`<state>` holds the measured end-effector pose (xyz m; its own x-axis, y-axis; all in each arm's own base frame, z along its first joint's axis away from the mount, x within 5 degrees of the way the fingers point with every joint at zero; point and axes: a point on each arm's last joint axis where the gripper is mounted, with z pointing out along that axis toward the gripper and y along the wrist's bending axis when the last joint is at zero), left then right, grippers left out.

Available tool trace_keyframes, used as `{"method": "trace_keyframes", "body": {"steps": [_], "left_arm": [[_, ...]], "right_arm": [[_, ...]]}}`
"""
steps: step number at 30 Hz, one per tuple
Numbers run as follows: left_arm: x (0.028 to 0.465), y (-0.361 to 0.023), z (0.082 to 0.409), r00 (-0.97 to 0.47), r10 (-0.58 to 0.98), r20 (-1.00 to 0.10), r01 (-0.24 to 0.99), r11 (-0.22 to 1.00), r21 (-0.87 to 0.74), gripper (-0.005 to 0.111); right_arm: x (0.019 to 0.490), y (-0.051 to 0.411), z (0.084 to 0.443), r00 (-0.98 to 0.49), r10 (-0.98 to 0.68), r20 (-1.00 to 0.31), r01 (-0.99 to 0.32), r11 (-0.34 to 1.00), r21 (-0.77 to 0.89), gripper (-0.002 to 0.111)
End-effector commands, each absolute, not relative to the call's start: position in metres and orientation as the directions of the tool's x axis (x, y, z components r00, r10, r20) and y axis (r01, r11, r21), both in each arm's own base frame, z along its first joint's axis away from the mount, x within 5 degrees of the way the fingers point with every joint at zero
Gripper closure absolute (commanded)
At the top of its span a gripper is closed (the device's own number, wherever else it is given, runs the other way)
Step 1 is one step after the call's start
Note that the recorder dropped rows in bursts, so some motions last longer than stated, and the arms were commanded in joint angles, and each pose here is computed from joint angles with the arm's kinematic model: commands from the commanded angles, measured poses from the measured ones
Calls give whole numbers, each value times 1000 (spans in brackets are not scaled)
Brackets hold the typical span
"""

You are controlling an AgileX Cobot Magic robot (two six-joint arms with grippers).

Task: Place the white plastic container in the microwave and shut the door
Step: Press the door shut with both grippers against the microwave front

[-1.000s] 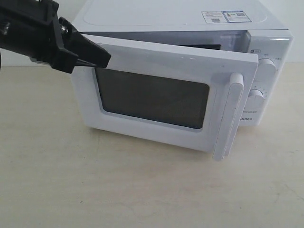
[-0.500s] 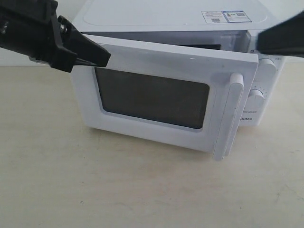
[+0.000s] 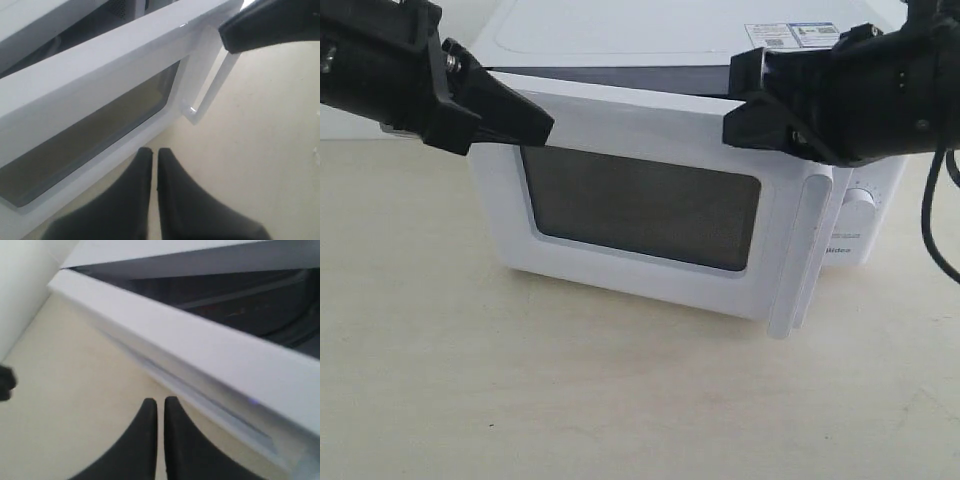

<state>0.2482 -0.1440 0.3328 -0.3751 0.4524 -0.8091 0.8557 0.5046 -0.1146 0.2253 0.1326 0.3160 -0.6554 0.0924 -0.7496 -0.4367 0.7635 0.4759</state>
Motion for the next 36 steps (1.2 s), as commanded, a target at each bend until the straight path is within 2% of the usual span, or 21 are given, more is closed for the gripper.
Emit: {"method": "trace_keyframes", "body": {"steps": [1,5,10,19,27,36], "left_arm": [[245,-146,336,-381,440,-813,857,497,-134,102],[245,-146,336,-381,439,-814,857,498,-132,102],[246,-146,336,-380,438,-815,856,501,-130,102],[246,-146,336,-380,438,-815,856,501,-130,102],[244,-146,336,-382,443,-811,860,492,-137,102],[241,-147,335,-388,456,-801,870,468,-155,102]], "right_arm": [[238,127,312,-598,141,-789,-371,824,429,107],[249,131,298,-623,123,-772,-350,840,416,107],[263,129,289,-583,134,-801,-307,876,371,107],[273,121,294,-475,200,-857,-238,908,344,109],[283,124,278,-507,185,-842,-215,918,332,109],[285,121,281,-466,202,-861,-193,927,321,109]]}}
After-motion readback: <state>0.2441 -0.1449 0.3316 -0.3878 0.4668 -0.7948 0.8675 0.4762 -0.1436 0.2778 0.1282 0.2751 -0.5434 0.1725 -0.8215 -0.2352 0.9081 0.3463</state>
